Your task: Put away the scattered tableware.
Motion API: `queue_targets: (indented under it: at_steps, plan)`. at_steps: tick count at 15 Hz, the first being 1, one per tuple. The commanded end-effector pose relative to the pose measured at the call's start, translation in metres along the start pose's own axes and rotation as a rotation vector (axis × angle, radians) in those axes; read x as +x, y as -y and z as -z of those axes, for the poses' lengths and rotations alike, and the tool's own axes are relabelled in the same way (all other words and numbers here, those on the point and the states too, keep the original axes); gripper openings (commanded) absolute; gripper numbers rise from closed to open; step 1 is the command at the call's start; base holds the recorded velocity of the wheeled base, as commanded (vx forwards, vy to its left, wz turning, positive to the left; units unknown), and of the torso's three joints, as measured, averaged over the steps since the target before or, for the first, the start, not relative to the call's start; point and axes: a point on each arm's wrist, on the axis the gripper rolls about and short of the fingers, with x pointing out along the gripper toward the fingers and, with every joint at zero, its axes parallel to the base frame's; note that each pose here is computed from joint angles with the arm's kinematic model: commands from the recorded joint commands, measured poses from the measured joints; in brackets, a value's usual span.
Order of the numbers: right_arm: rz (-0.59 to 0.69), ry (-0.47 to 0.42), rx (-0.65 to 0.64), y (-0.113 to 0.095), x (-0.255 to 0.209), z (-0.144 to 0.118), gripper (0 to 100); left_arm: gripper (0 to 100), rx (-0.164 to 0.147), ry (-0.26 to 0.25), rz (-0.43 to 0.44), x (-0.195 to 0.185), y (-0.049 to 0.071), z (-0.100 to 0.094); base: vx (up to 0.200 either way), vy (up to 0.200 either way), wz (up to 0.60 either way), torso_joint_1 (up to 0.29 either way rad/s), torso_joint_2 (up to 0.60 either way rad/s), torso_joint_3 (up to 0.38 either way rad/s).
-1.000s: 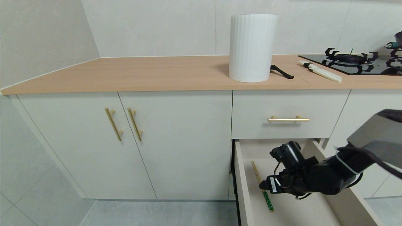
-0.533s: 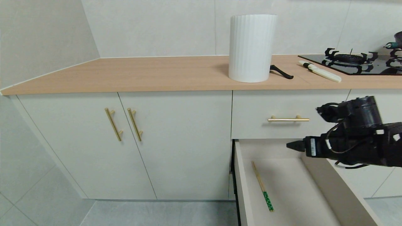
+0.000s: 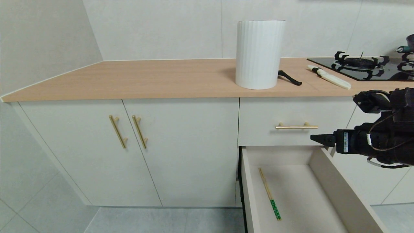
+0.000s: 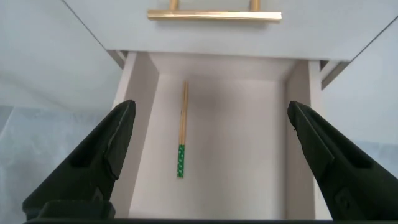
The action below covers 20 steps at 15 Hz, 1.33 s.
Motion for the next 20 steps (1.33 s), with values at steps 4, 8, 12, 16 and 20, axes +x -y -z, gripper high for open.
queue_targets:
  at_steps: [4, 8, 12, 16, 20]
  plan:
    - [-0.003, -0.009, -0.004, -0.001, 0.001, 0.003, 100, 100, 0.000, -0.001, -0.002, 0.000, 0.000, 0.000, 0.000, 0.000, 0.00, 0.169, -0.50, -0.293]
    - [-0.008, -0.025, -0.022, -0.003, 0.003, 0.006, 100, 100, 0.000, -0.001, -0.001, 0.000, 0.000, 0.000, 0.000, 0.000, 0.00, 0.182, -0.47, -0.287]
    - [-0.007, -0.036, -0.025, -0.003, 0.006, 0.009, 100, 100, 0.000, -0.001, -0.001, 0.000, 0.000, 0.000, 0.000, 0.000, 0.00, 0.196, -0.47, -0.282]
    - [-0.009, -0.025, -0.025, -0.003, 0.007, 0.010, 100, 100, 0.000, -0.001, -0.001, 0.000, 0.000, 0.000, 0.000, 0.000, 0.00, 0.216, -0.48, -0.277]
    - [-0.009, -0.027, -0.038, -0.003, 0.008, 0.011, 100, 100, 0.000, -0.001, -0.002, 0.000, 0.000, 0.000, 0.000, 0.000, 0.00, 0.201, -0.43, -0.238]
